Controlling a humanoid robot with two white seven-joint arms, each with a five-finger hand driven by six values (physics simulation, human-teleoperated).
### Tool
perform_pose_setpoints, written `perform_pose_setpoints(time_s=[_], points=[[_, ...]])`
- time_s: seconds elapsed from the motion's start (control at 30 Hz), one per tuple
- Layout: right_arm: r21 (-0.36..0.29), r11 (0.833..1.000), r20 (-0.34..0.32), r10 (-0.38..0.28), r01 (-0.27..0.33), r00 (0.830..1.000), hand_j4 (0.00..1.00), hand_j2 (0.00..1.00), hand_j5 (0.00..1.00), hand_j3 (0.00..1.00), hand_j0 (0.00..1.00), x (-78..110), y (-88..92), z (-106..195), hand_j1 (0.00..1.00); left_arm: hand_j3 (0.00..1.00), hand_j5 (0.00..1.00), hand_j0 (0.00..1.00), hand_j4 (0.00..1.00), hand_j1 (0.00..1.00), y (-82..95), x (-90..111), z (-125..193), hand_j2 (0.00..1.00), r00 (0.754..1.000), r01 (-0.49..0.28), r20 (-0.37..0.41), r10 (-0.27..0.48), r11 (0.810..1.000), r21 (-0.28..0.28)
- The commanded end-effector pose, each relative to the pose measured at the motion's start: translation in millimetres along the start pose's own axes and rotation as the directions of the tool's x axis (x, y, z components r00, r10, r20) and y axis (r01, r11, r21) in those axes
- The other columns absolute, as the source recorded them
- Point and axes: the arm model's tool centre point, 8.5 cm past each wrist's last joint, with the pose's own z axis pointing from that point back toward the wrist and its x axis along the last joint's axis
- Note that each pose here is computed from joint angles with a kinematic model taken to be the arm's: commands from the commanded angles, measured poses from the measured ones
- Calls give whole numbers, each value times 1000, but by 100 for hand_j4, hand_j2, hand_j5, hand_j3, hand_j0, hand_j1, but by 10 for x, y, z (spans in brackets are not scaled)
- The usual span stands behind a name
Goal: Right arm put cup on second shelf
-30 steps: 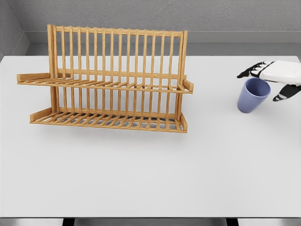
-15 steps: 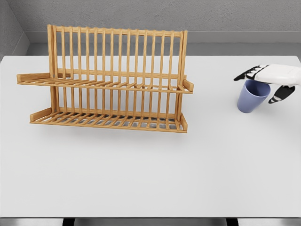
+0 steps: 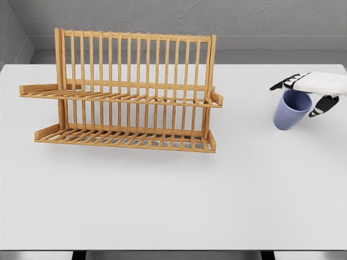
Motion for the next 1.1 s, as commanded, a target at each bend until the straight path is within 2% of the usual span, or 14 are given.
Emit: perform_pose_setpoints(time_s=[0.0, 0.03, 0.13, 0.17, 0.23, 0.27, 0.4, 0.63, 1.07], points=[[6, 1000, 1, -13, 13, 1000, 100, 100, 100, 100, 100, -5, 36, -34, 100, 100, 100, 100, 100, 100, 0, 1, 0, 100, 1000, 0, 0, 0, 1000, 0], [4, 1000, 1, -13, 13, 1000, 100, 100, 100, 100, 100, -5, 27, -32, 100, 100, 100, 100, 100, 100, 1, -4, 0, 100, 1000, 0, -1, 0, 1000, 0], [-2, 1000, 2, -3, 3, 1000, 92, 92, 92, 92, 92, 5, -19, -23, 92, 100, 100, 100, 100, 100, 0, 1, 0, 100, 1000, 0, 0, 0, 1000, 0], [-2, 1000, 2, -3, 3, 1000, 85, 85, 85, 85, 85, 5, -19, -23, 85, 100, 100, 100, 100, 100, 0, 1, 0, 100, 1000, 0, 0, 0, 1000, 0], [-1, 1000, 4, -3, 3, 1000, 83, 83, 83, 83, 83, 10, -16, -32, 83, 100, 100, 100, 100, 100, 0, 1, 0, 100, 1000, 0, 0, 0, 1000, 0], [2, 1000, 6, -2, 2, 1000, 79, 79, 79, 79, 79, 16, -10, -38, 79, 100, 100, 100, 100, 100, 1, -4, 0, 100, 1000, 0, -1, 0, 1000, 0], [13, 1000, 6, -2, 2, 1000, 79, 79, 79, 79, 79, 17, 20, -48, 79, 100, 100, 100, 100, 100, 1, -4, 0, 100, 1000, 0, -1, 0, 1000, 0], [11, 1000, 7, -1, 1, 1000, 70, 70, 70, 70, 70, 20, 14, -47, 70, 100, 100, 100, 100, 100, 1, -4, 0, 100, 1000, 0, -1, 0, 1000, 0], [-25, 999, 4, 21, -20, 1000, 67, 67, 67, 67, 67, 27, -168, 5, 67, 100, 100, 100, 100, 100, 1, -4, 0, 100, 1000, 0, -1, 0, 1000, 0]])
